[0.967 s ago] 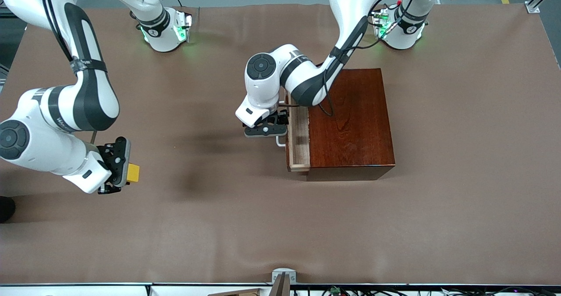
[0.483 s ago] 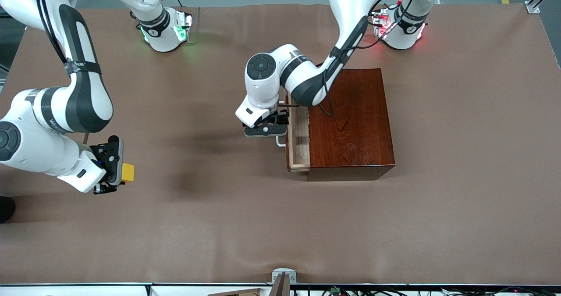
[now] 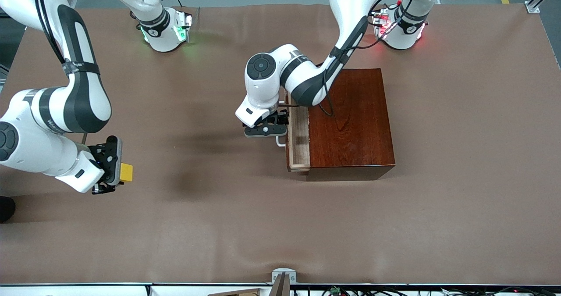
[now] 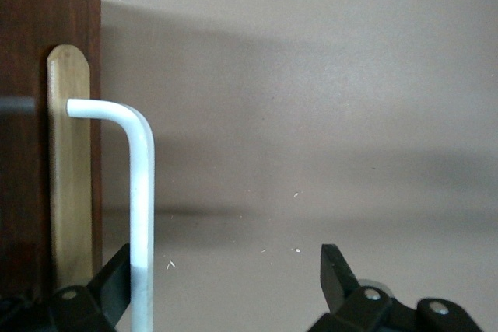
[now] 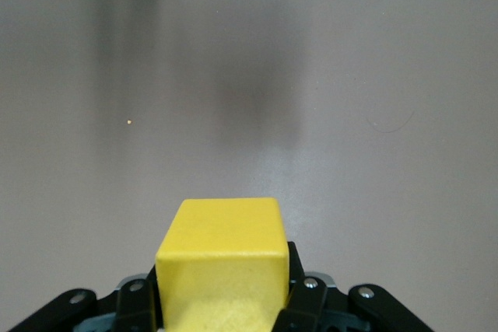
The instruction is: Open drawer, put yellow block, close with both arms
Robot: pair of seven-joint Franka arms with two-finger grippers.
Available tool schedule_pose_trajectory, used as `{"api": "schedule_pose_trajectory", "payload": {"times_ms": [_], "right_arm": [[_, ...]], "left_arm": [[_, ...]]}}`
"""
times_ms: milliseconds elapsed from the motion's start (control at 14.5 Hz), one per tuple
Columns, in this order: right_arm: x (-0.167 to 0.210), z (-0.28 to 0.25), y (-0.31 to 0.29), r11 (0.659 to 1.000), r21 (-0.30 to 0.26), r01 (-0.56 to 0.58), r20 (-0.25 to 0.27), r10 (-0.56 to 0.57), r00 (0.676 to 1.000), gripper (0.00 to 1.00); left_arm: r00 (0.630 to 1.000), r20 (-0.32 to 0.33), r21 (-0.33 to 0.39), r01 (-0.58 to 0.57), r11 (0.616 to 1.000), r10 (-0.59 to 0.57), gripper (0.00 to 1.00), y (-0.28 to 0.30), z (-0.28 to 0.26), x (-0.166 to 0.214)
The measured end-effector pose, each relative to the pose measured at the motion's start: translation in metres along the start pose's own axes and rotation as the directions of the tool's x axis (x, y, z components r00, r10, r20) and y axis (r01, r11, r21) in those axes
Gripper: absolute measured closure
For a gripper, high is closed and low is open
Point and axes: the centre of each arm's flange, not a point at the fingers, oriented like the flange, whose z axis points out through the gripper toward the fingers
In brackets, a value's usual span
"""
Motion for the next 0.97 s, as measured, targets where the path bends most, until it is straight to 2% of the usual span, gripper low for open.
{"api": "schedule_pose_trajectory", "payload": {"times_ms": [345,483,691,967], "right_arm": [[0.000,0.000,0.000,1.000,0.000,0.000,0.000,0.000,1.000,0.44],[0.000,0.000,0.000,1.000,0.000,0.001,0.000,-0.001,1.000,0.44],[0.000,0.000,0.000,1.000,0.001,0.002,0.000,-0.002,1.000,0.44],[0.001,0.000,0.000,1.000,0.001,0.003,-0.001,-0.003,1.000,0.44]], "left_arm": [[1.000,0.001,0.000,0.000,1.000,0.000,0.00,0.000,0.000,0.000],[0.999,-0.038,-0.090,0.024,0.996,-0.027,0.00,0.013,-0.005,-0.003],[0.997,-0.067,-0.166,0.018,0.986,-0.029,0.00,0.026,-0.012,-0.007],[0.997,-0.072,-0.183,0.017,0.983,-0.031,0.00,0.028,-0.014,-0.008]]}}
